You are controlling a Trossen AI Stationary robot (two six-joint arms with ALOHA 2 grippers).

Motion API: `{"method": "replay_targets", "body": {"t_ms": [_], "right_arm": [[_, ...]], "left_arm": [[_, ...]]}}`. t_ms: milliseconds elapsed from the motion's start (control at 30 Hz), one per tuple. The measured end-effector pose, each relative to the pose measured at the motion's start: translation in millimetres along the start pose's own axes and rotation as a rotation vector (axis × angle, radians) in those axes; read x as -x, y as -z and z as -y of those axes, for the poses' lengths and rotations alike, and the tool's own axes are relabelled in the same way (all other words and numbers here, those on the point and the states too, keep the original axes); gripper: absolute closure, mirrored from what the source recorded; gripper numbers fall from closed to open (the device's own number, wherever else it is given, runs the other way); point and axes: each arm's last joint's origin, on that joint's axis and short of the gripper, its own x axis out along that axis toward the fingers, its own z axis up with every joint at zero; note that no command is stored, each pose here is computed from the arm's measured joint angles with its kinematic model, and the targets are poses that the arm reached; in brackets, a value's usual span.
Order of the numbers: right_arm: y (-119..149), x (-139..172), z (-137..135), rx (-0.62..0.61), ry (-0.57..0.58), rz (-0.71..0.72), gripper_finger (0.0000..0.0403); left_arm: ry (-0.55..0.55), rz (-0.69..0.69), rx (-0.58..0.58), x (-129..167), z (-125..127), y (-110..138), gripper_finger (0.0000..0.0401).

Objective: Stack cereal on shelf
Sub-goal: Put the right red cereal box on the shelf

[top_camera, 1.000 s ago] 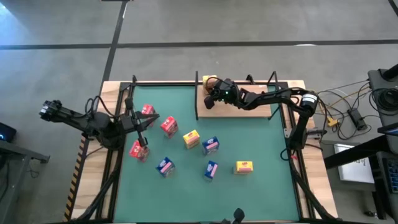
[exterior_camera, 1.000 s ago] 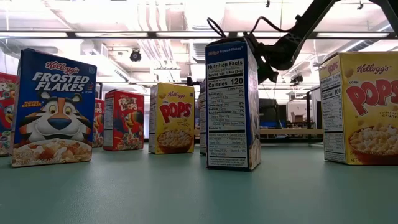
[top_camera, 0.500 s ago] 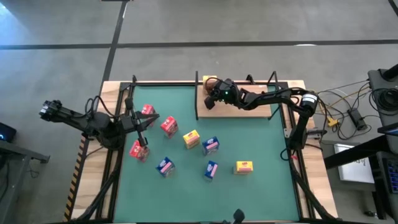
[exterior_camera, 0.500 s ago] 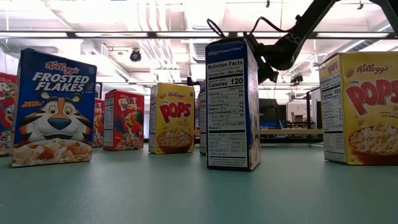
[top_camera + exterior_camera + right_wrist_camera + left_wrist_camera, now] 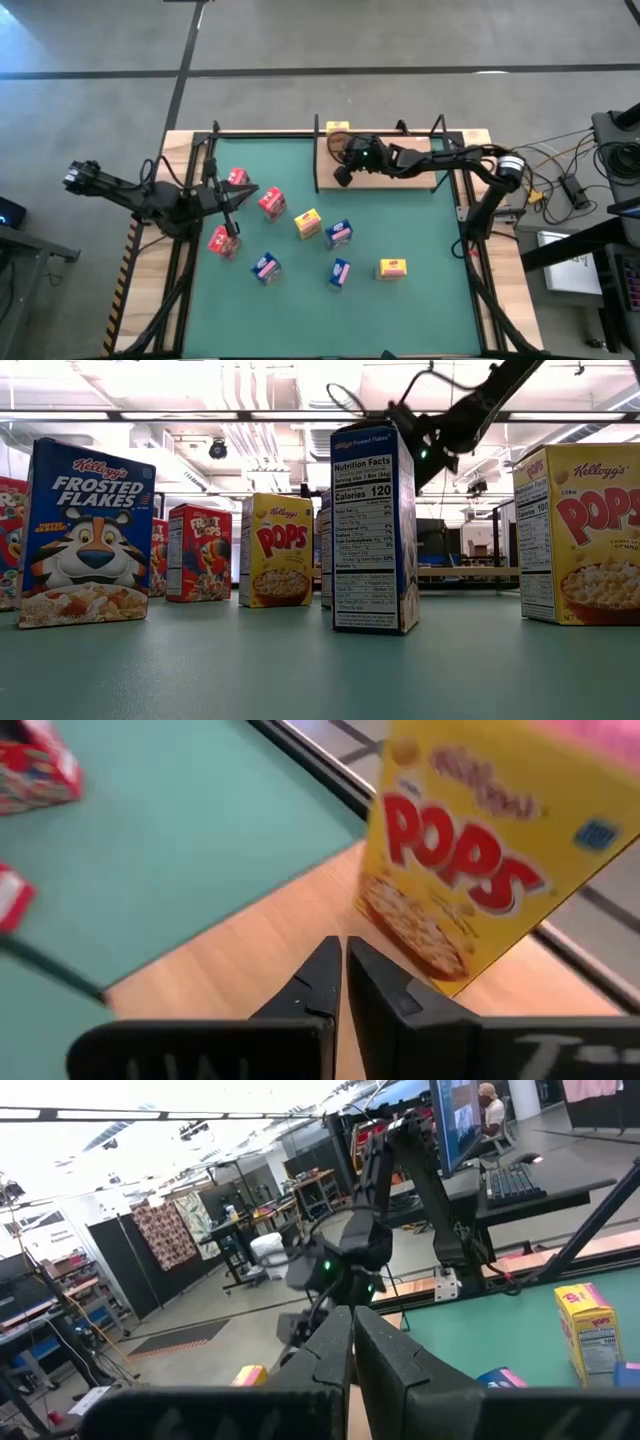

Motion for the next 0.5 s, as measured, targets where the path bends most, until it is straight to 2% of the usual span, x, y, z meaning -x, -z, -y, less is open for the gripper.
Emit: {"method": "replay_targets", "body": {"t_ms": [233,500], "right_arm": [[-16,47,-29,0.109,-0.092,0.055,0.0392],[1,101,-59,0.213,-0.226,0.124,0.0392]], "left_arm": [[0.003,-0.007,0.029,-8,8,1,0.0401],[-0.006,-0.025,0.049,-21,20,5,0.0401]]}}
